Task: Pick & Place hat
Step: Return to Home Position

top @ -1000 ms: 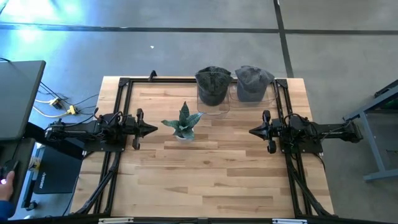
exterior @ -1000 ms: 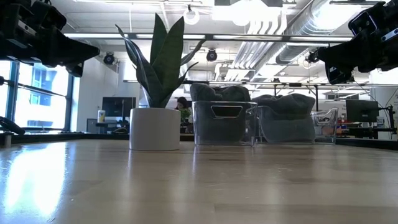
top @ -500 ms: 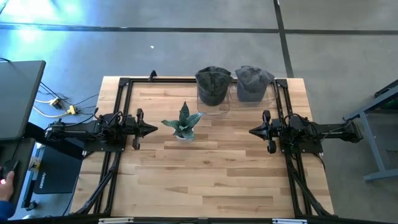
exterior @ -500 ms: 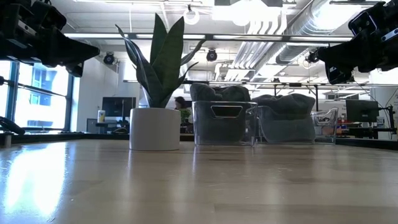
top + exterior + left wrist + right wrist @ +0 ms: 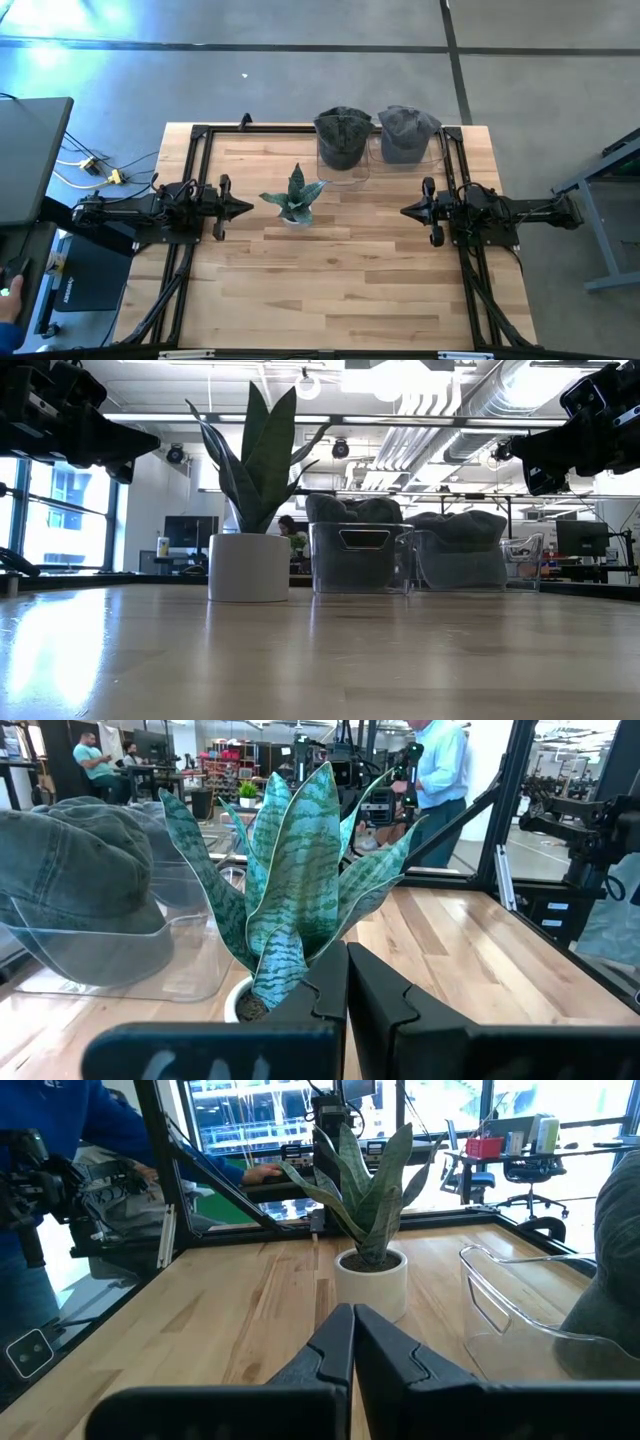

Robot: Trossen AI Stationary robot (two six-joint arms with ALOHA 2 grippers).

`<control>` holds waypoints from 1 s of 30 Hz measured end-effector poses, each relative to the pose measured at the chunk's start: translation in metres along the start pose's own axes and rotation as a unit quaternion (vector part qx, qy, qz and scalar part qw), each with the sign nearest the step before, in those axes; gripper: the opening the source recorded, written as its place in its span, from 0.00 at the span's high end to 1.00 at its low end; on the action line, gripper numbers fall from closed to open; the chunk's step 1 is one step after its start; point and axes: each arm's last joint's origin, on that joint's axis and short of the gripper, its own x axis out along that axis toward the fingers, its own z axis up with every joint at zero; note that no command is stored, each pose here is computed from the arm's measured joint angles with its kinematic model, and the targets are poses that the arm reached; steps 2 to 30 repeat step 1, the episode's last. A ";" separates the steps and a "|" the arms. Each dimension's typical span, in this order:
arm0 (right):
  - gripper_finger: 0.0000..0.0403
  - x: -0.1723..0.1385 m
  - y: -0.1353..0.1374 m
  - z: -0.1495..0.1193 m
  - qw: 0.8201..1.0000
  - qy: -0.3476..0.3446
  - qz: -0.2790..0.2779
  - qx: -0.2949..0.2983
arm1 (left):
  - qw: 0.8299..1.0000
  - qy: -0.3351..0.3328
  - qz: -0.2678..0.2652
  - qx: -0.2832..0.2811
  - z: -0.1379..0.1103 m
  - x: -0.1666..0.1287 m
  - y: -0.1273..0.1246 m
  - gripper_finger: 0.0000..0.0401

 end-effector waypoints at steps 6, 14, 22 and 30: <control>0.98 0.000 0.000 0.000 1.000 0.000 0.000 0.000 | 1.000 0.000 0.000 0.000 0.000 0.000 0.000 1.00; 0.98 0.000 0.000 0.000 1.000 0.000 0.000 0.000 | 1.000 0.000 0.000 0.000 0.000 0.000 0.000 1.00; 0.98 0.000 0.000 0.000 1.000 0.000 0.000 0.000 | 1.000 0.000 0.000 0.000 0.000 0.000 0.000 1.00; 0.98 0.000 0.000 0.000 1.000 0.000 0.000 0.000 | 1.000 0.000 0.000 0.000 0.000 0.000 0.000 1.00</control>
